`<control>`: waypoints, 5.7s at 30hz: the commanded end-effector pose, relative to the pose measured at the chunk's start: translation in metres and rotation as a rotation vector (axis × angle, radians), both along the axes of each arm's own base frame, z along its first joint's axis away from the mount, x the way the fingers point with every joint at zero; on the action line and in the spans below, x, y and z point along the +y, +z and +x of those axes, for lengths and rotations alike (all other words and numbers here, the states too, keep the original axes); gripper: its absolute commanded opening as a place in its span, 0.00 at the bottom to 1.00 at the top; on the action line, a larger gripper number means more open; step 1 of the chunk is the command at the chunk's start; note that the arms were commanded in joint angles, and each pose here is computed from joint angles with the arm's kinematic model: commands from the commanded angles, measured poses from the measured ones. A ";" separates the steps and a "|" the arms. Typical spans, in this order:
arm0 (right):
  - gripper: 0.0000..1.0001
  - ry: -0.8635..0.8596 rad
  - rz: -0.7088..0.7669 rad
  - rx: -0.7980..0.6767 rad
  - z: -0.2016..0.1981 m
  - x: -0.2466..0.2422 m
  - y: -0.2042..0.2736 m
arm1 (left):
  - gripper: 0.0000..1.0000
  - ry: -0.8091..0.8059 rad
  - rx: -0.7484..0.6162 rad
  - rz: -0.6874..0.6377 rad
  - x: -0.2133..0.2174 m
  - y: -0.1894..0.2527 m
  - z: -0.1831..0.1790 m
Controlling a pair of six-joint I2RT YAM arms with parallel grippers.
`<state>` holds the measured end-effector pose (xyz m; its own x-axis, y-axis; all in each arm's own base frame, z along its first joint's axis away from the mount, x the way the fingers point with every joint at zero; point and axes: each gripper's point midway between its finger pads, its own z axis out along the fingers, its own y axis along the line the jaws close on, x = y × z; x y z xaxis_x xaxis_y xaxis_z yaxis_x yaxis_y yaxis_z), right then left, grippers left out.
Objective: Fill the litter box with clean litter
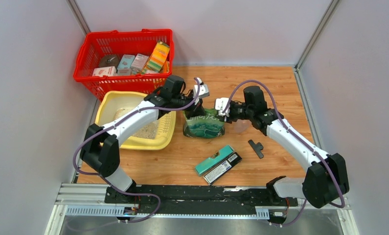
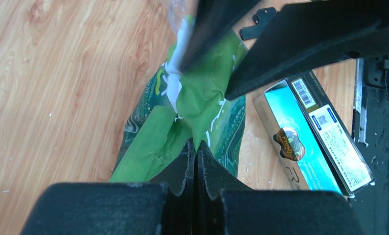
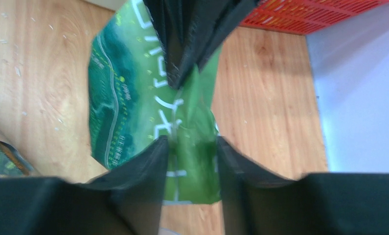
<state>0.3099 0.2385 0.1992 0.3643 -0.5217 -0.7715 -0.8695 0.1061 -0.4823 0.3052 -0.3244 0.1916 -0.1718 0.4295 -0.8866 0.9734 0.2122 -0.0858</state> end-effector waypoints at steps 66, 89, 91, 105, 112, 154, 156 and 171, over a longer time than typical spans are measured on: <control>0.02 -0.161 0.209 0.389 0.028 -0.016 0.027 | 0.09 -0.156 -0.179 0.237 0.056 -0.022 -0.019; 0.66 0.158 0.060 0.054 -0.002 -0.013 0.054 | 0.00 -0.015 0.129 0.044 0.041 0.000 -0.001; 0.67 0.229 0.027 -0.021 -0.006 -0.005 0.046 | 0.00 -0.013 0.137 0.039 0.040 0.000 -0.001; 0.55 0.279 -0.063 -0.177 0.025 0.028 0.005 | 0.00 -0.032 0.143 0.016 0.038 0.010 -0.006; 0.22 0.210 -0.039 -0.095 0.037 0.026 0.006 | 0.00 -0.058 0.128 0.033 0.040 0.011 -0.008; 0.00 -0.082 0.313 0.643 0.016 -0.031 0.042 | 0.45 -0.157 -0.111 0.014 -0.029 0.029 0.014; 0.00 -0.074 0.310 0.633 0.015 -0.031 0.042 | 0.47 -0.160 -0.120 0.028 -0.038 0.024 0.019; 0.01 -0.088 0.191 0.556 -0.009 -0.079 0.034 | 0.00 -0.098 0.028 0.040 -0.035 0.012 0.022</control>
